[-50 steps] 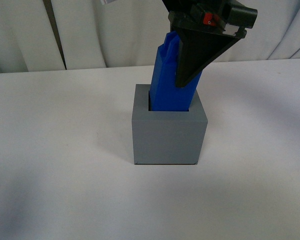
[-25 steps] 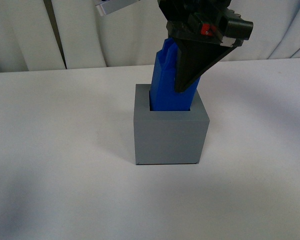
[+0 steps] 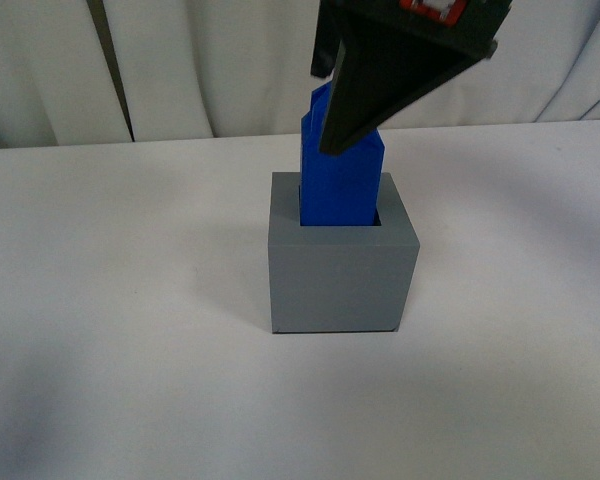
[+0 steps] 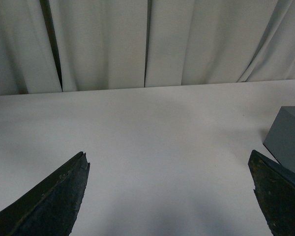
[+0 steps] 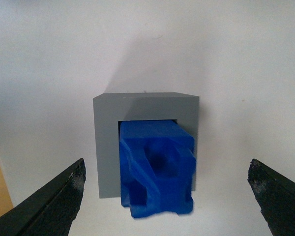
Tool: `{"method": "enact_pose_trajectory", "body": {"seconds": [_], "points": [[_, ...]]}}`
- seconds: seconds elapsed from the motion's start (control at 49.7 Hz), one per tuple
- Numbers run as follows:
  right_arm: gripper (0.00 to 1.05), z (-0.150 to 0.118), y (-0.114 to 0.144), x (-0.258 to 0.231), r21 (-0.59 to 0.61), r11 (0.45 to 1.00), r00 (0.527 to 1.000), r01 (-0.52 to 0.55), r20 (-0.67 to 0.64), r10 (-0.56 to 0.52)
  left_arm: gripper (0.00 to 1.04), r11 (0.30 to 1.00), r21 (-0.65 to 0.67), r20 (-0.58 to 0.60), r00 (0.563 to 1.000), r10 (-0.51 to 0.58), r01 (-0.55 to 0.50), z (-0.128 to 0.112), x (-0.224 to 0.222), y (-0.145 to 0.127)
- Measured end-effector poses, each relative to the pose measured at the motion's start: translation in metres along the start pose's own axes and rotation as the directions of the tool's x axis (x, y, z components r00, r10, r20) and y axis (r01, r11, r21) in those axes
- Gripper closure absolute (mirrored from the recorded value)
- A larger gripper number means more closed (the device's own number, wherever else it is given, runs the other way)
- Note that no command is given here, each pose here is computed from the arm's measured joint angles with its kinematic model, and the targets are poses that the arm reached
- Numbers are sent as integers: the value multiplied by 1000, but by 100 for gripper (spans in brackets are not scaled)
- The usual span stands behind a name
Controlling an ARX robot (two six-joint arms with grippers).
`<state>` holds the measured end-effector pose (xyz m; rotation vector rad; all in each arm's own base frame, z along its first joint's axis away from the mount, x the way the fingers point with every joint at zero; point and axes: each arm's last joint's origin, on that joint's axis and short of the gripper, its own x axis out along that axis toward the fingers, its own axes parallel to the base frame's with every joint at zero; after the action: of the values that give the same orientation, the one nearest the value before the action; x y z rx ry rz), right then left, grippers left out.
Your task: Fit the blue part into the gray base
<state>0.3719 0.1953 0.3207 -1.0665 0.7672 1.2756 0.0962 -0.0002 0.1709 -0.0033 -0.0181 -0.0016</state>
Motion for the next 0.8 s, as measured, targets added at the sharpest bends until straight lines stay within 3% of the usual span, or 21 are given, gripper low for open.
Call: {"method": "enact_pose_trajectory", "body": {"seconds": [0.221, 0.422, 0.624, 0.744, 0.805], "points": [[7, -35, 22, -57, 49, 991, 979, 127, 154, -133, 6, 1000, 0, 0, 1000, 0, 0, 0, 0, 0], [7, -97, 53, -77, 238, 946, 911, 221, 295, -287, 6, 1000, 0, 0, 1000, 0, 0, 0, 0, 0], [7, -173, 117, -68, 480, 855, 830, 198, 381, -406, 6, 1000, 0, 0, 1000, 0, 0, 0, 0, 0], [7, -208, 147, -57, 618, 760, 759, 202, 392, -520, 6, 1000, 0, 0, 1000, 0, 0, 0, 0, 0], [7, -227, 163, -49, 702, 678, 719, 218, 354, -598, 6, 1000, 0, 0, 1000, 0, 0, 0, 0, 0]]}}
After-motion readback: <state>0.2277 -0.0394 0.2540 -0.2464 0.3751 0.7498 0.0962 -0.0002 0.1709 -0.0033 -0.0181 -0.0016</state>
